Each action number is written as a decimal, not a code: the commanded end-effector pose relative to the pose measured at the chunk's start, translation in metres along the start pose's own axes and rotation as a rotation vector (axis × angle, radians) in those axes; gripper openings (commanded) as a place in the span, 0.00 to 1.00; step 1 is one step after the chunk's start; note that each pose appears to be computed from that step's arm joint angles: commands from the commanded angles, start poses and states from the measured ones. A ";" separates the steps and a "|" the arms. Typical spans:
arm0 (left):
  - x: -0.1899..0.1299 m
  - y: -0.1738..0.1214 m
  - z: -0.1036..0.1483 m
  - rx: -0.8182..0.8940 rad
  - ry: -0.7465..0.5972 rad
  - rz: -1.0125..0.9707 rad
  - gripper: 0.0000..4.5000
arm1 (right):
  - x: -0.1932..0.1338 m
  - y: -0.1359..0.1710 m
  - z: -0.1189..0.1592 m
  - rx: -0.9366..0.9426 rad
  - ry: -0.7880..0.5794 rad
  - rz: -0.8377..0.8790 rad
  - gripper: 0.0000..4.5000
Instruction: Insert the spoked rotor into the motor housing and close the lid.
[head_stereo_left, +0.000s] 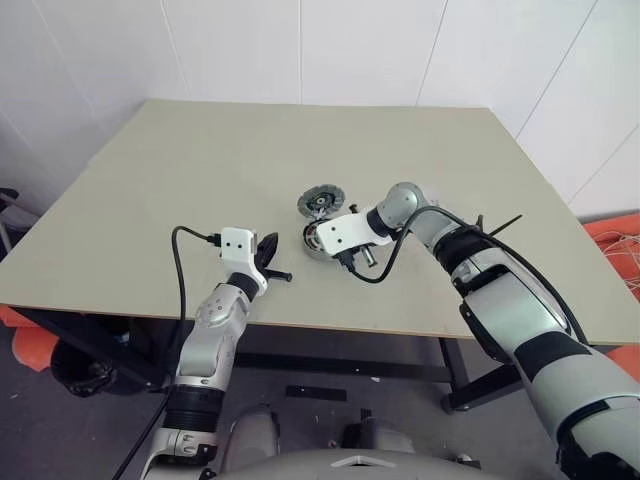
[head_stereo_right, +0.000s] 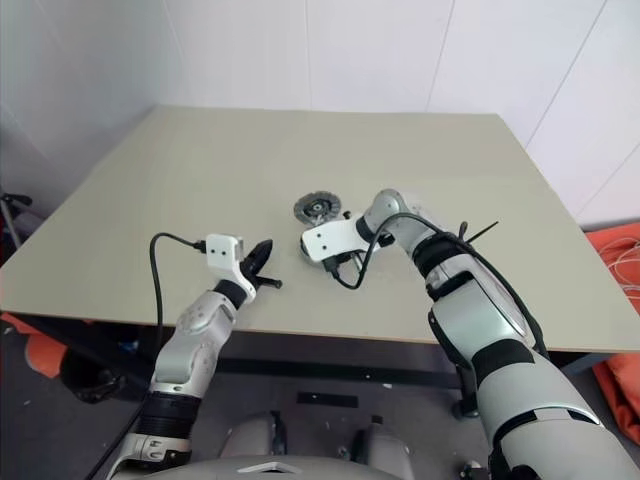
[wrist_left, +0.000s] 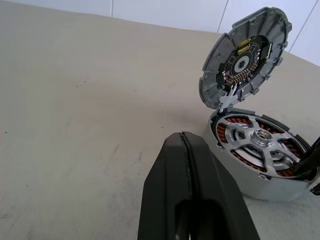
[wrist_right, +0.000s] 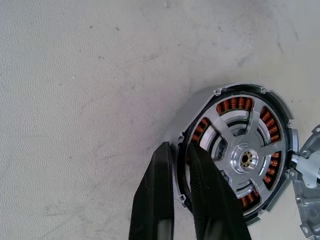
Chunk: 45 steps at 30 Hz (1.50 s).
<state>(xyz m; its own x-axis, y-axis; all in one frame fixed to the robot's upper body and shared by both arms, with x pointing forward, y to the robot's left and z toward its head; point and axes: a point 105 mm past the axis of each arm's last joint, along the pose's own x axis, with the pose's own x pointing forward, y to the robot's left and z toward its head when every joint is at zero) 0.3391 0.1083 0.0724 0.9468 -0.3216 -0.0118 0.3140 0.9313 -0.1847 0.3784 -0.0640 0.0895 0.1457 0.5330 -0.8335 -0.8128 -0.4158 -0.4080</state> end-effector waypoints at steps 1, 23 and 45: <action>0.001 -0.004 0.017 0.007 -0.063 -0.016 0.00 | -0.006 -0.010 0.008 -0.028 -0.011 -0.021 0.00; 0.002 -0.003 0.016 -0.001 -0.056 -0.013 0.00 | -0.028 -0.009 0.011 0.108 -0.055 -0.042 0.00; 0.007 -0.004 0.012 -0.012 -0.043 -0.031 0.00 | -0.034 0.000 0.047 0.874 -0.099 -0.123 0.00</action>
<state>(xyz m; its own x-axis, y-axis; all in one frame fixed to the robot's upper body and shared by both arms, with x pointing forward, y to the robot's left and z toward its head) 0.3427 0.1058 0.0727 0.9424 -0.3344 -0.0107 0.3257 0.9241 -0.1998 0.3418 -0.0552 0.1074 0.1775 0.5712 -0.8013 -0.9590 0.2833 -0.0105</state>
